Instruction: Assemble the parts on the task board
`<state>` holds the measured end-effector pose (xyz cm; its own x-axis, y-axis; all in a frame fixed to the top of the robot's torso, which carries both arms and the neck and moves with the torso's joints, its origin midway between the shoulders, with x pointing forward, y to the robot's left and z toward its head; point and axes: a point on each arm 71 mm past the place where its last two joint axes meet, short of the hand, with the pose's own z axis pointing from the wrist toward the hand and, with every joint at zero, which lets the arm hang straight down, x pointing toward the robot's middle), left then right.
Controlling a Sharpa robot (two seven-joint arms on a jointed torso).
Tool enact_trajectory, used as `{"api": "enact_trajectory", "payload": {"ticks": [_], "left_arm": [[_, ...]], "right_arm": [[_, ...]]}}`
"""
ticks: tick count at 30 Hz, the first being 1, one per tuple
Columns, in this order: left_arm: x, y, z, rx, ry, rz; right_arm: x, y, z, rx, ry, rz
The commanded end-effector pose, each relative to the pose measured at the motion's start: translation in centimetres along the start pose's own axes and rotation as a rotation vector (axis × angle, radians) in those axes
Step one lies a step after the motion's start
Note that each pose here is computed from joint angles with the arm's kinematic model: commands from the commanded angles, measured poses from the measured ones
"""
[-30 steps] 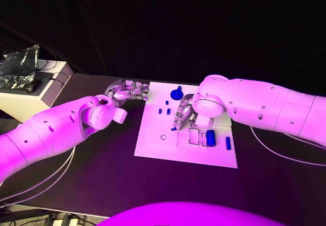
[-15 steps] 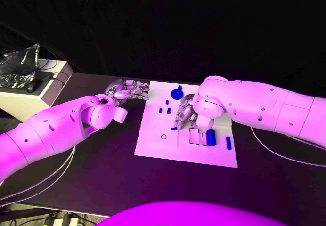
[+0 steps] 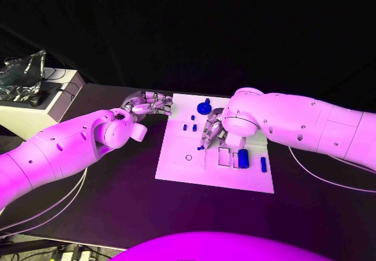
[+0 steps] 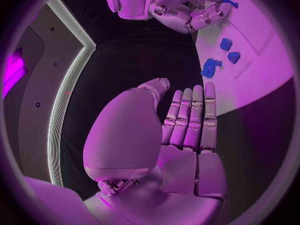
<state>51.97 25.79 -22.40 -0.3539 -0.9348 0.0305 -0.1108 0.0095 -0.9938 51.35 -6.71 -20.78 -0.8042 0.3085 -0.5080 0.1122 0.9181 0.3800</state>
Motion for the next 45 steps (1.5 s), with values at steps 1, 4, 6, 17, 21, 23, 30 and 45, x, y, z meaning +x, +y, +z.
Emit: {"api": "enact_trajectory", "payload": {"ticks": [1,4,6,17,21,23,30,45], "left_arm": [[0.24,-0.14,0.03,0.005,0.021,-0.003],[0.22,-0.14,0.02,0.005,0.020,-0.003],[0.22,-0.14,0.01,0.005,0.020,-0.003],[0.17,-0.14,0.00,0.004,0.020,-0.001],[0.15,-0.13,-0.01,0.002,0.020,-0.001],[0.15,-0.12,-0.01,0.002,0.021,-0.001],[0.18,-0.11,-0.01,0.000,0.023,-0.001],[0.12,-0.10,-0.05,-0.003,0.024,0.000]], "right_arm": [[0.10,0.30,0.02,-0.026,-0.018,-0.001],[0.15,0.35,0.00,-0.032,-0.016,0.002],[0.17,0.39,-0.01,-0.037,-0.016,0.005],[0.23,0.44,-0.02,-0.053,-0.009,0.021],[0.28,0.45,-0.04,-0.056,-0.006,0.021],[0.29,0.45,-0.04,-0.057,-0.005,0.022],[0.33,0.49,-0.03,-0.060,-0.009,0.021],[-0.04,-0.26,-0.03,-0.074,-0.058,0.034]]}}
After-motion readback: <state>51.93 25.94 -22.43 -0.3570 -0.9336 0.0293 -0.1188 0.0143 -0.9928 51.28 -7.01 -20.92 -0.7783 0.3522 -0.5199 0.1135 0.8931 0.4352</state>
